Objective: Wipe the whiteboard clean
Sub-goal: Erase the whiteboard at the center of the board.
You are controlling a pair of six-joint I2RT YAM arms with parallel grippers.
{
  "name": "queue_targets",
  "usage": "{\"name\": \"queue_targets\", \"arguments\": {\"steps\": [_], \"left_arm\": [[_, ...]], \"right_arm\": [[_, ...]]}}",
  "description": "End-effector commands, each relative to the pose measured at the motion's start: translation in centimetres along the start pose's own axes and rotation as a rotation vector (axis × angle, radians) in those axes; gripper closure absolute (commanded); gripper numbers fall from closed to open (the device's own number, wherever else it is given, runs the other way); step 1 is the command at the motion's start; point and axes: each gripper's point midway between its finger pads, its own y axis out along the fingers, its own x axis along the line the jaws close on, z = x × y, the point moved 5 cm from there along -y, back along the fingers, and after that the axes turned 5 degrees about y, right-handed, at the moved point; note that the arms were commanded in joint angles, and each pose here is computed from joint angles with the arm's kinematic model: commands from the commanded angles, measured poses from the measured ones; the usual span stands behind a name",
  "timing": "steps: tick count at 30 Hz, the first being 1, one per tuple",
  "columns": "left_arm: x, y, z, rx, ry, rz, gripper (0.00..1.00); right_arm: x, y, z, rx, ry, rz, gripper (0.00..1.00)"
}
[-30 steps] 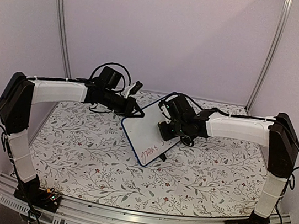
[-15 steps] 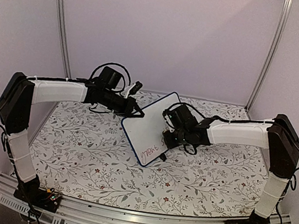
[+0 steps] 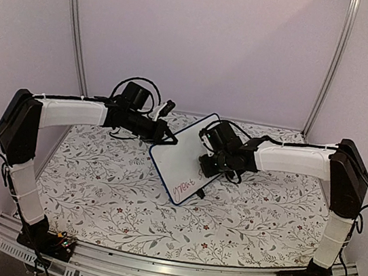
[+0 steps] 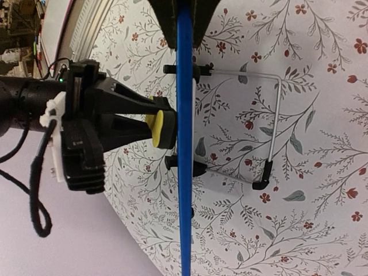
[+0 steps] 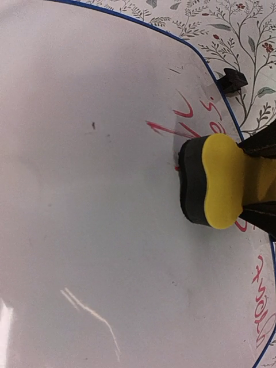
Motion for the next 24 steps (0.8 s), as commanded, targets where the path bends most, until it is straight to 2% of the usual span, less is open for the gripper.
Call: {"name": "queue_targets", "arguments": {"steps": [1,17,24], "left_arm": [[-1.8,0.2,0.9,0.045,0.055,0.043,1.00],[-1.8,0.4,1.1,0.054,0.046,0.051,1.00],[-1.8,0.4,1.0,0.050,0.046,0.050,1.00]], "right_arm": [[0.7,0.7,-2.6,-0.062,-0.002,-0.029,0.84],[-0.7,1.3,2.2,0.037,0.012,0.005,0.84],[-0.5,0.8,0.8,-0.001,0.018,-0.003,0.84]]}}
